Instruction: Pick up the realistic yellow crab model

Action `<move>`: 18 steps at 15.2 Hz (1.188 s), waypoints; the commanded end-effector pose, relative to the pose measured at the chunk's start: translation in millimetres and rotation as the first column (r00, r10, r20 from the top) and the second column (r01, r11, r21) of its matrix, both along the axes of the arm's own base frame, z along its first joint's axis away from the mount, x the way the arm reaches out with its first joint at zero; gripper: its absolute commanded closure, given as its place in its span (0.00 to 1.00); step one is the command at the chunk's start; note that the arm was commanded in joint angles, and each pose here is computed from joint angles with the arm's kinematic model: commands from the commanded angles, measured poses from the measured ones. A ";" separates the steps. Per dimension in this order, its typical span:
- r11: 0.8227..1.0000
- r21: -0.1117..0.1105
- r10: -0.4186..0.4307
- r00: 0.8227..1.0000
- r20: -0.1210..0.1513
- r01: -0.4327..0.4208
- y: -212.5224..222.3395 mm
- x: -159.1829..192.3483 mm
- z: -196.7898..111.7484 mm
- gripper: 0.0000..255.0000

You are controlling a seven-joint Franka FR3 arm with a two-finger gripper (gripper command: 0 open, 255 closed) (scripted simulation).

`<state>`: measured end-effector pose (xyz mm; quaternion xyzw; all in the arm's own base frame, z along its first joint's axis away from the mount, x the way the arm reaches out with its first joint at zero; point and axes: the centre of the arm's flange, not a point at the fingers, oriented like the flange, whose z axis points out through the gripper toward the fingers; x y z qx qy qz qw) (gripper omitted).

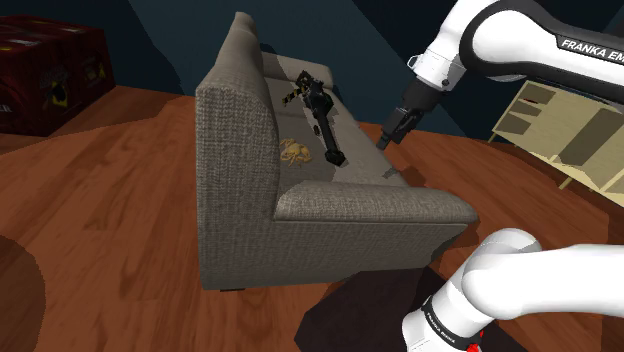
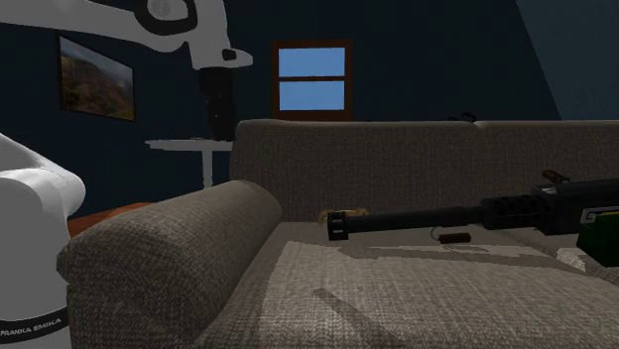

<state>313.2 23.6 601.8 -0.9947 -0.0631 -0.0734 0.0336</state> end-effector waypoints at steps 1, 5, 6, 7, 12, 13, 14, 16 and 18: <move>1.000 0.000 0.000 1.000 0.000 0.000 0.0 0.0 0.0 0.00; 0.999 0.025 -0.026 1.000 0.003 0.026 1.3 44.5 -27.1 0.00; 0.999 0.031 -0.033 0.999 0.003 0.033 1.5 55.7 -33.8 0.00; 0.999 0.037 -0.040 0.999 0.004 0.039 1.7 66.8 -40.6 0.00; 0.995 0.068 -0.073 0.997 0.006 0.072 2.2 122.7 -74.1 0.00; 0.994 0.074 -0.079 0.997 0.006 0.079 2.3 133.9 -80.8 0.00; 0.993 0.080 -0.086 0.996 0.006 0.085 2.2 145.1 -87.5 0.00; 0.991 0.092 -0.099 0.995 0.006 0.098 2.1 167.5 -100.8 0.00; 0.988 0.105 -0.112 0.994 0.007 0.111 1.8 189.9 -114.1 0.00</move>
